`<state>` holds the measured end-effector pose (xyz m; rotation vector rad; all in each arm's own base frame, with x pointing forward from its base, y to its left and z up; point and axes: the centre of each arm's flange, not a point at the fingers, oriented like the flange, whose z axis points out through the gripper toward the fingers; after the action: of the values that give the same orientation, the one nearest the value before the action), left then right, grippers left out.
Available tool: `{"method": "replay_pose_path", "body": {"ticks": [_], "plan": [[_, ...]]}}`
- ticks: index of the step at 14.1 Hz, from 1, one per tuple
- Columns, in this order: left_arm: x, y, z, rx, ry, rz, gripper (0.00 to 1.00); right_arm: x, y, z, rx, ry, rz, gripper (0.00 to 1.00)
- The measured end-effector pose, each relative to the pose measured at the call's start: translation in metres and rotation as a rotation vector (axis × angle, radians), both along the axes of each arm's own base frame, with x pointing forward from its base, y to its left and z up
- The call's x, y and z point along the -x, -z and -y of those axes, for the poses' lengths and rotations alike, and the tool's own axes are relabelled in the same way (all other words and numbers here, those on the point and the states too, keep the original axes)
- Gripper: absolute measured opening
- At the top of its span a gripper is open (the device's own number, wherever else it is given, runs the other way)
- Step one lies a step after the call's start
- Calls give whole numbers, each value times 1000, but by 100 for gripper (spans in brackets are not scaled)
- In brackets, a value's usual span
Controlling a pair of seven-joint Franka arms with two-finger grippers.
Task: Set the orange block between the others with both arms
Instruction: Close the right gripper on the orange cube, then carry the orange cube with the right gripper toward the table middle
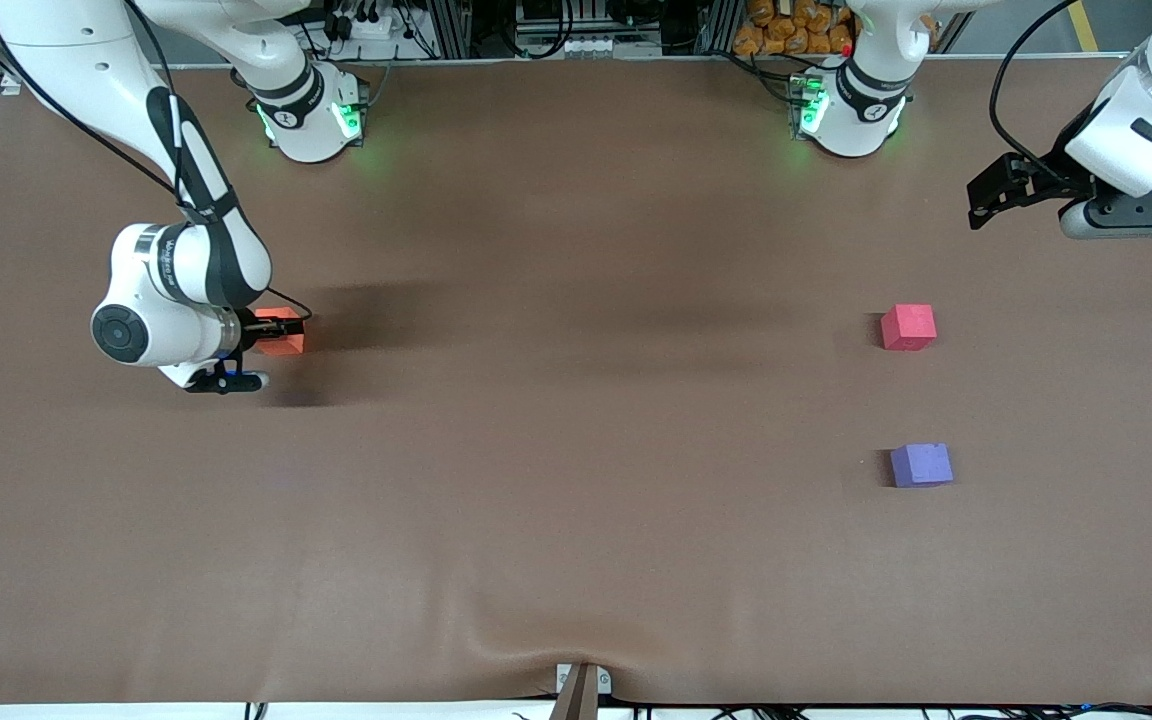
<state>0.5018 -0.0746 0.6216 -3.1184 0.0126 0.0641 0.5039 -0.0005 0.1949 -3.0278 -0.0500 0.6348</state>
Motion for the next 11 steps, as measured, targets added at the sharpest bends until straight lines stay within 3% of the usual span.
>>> {"method": "replay_pose_path", "body": {"ticks": [2, 4, 7, 11], "plan": [[0, 0, 0, 0, 0, 0, 100, -2, -3, 0, -3, -7, 8, 55], [0, 0, 0, 0, 0, 1, 100, -14, -14, -1, -4, -13, 51, 53], [0, 0, 0, 0, 0, 1, 100, -54, -51, -11, -8, -38, 159, 53], [0, 0, 0, 0, 0, 0, 100, -98, -101, -99, -33, -143, 292, 49]]}}
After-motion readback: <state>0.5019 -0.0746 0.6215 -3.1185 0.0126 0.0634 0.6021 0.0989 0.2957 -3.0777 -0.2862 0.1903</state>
